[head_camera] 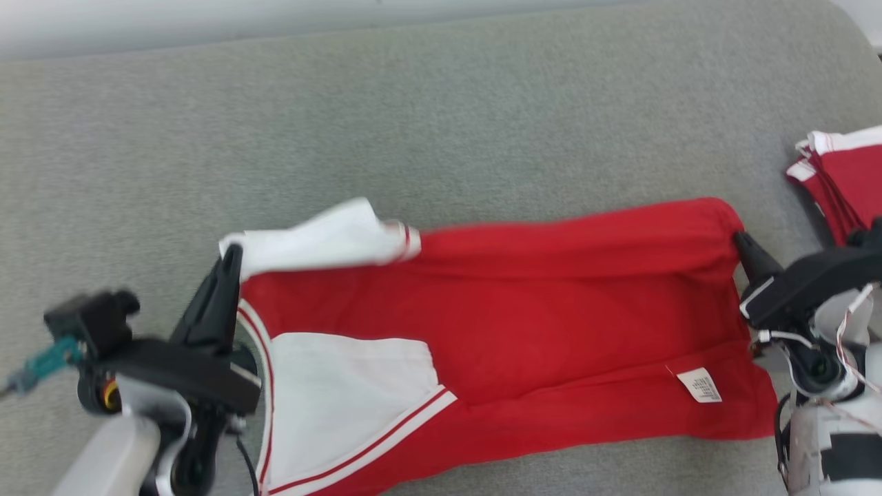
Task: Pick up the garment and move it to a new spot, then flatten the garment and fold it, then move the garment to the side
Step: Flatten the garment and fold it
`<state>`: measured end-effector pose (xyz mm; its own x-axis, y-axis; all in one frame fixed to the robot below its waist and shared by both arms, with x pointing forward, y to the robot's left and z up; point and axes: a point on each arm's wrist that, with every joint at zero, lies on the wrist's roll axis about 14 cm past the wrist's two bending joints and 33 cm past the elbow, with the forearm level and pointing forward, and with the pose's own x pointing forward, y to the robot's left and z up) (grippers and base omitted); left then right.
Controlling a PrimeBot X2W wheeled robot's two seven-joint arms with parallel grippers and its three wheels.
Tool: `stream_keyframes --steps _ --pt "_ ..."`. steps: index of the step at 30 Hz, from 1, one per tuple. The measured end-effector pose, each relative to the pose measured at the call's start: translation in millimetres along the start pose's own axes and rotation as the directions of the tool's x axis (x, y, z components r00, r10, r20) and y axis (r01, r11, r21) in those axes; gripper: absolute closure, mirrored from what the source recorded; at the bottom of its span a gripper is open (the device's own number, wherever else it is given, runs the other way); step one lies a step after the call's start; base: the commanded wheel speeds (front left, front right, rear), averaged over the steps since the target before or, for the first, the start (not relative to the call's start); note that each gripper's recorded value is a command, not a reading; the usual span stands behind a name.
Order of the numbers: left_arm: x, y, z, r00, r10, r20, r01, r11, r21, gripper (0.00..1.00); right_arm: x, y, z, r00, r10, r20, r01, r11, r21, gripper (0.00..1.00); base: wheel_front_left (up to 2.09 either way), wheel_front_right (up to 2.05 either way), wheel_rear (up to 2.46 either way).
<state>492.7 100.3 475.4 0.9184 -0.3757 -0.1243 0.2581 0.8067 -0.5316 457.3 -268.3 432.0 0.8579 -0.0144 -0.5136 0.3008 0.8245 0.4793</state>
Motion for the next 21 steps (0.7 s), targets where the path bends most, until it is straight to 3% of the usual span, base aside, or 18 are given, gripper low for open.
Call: stream_keyframes --steps 5,21 --pt "-27.4 2.8 -1.8 0.999 0.028 0.046 -0.027 0.999 -0.022 1.0 -10.1 5.9 -14.2 0.999 0.043 -0.018 -0.042 0.998 0.036 1.0 0.0 0.0 0.0" --pt "-75.7 -0.7 -27.7 0.994 0.097 0.048 -0.092 0.992 -0.085 1.0 -58.5 -32.1 -52.9 0.999 -0.002 -0.047 0.007 0.994 0.111 1.0 0.0 0.0 0.0"
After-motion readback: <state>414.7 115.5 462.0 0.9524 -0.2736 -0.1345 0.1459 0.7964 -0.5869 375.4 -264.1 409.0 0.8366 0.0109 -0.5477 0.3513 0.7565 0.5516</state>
